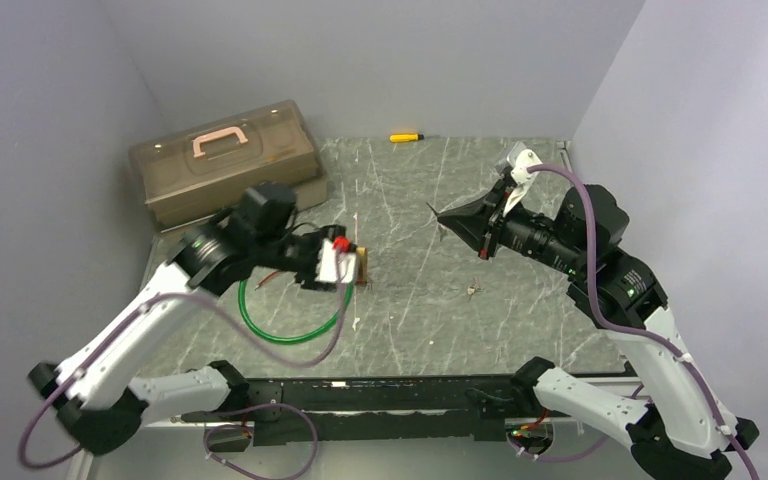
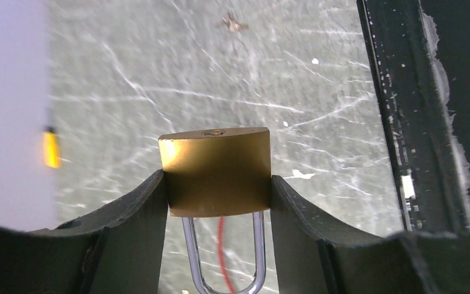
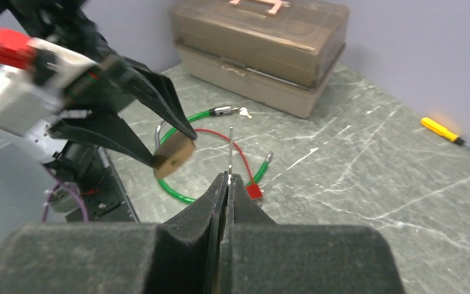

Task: Unlock with the key
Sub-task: Pick up the lock from the center of the board.

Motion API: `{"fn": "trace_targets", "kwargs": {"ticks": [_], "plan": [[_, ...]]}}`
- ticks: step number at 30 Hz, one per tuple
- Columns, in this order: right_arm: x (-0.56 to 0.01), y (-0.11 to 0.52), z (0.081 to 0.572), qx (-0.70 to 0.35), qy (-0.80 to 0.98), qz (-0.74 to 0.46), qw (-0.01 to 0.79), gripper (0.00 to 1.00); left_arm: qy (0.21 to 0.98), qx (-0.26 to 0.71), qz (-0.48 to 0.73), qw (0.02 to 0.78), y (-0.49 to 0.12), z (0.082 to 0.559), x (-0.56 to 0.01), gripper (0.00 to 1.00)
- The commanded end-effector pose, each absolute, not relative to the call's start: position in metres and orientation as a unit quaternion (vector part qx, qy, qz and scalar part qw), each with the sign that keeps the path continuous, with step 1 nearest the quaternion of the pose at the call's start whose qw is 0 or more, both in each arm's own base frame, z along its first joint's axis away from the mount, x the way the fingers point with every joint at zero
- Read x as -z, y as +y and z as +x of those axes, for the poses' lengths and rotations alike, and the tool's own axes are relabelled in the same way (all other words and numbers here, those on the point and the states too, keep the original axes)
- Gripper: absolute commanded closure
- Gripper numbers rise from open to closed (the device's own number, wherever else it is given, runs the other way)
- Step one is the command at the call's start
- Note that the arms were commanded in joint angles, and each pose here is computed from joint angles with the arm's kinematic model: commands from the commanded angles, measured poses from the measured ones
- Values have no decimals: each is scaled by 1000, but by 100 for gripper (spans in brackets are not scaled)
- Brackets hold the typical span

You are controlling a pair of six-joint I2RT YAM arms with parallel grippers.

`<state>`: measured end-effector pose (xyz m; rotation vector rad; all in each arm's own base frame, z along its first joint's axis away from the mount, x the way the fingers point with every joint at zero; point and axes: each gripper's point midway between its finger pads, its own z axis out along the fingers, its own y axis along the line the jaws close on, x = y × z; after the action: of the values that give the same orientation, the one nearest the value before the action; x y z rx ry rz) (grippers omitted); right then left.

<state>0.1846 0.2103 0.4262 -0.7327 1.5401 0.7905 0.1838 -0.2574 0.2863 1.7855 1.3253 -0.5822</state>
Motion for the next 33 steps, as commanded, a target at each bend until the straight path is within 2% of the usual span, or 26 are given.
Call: {"fn": "trace_targets", "kwargs": {"ticks": [1,5,14,23,30,33], "plan": [[-432,224,173,-371,630,-358,581,100,370,194,727,545,-259,168,-345,100],[-431,235,160,-399,611,-396,557,100,301,144,715,614,-248,157,-380,100],[-410,255,150,-438,599,-451,496,100,153,30,692,705,-231,131,-435,100],[-404,254,155,-424,605,-455,497,100,11,-36,694,719,-229,100,-437,100],[-399,252,161,-407,615,-453,500,100,8,-19,700,714,-234,96,-431,100],[-398,251,166,-398,617,-454,504,100,63,16,698,714,-236,103,-429,100]]}}
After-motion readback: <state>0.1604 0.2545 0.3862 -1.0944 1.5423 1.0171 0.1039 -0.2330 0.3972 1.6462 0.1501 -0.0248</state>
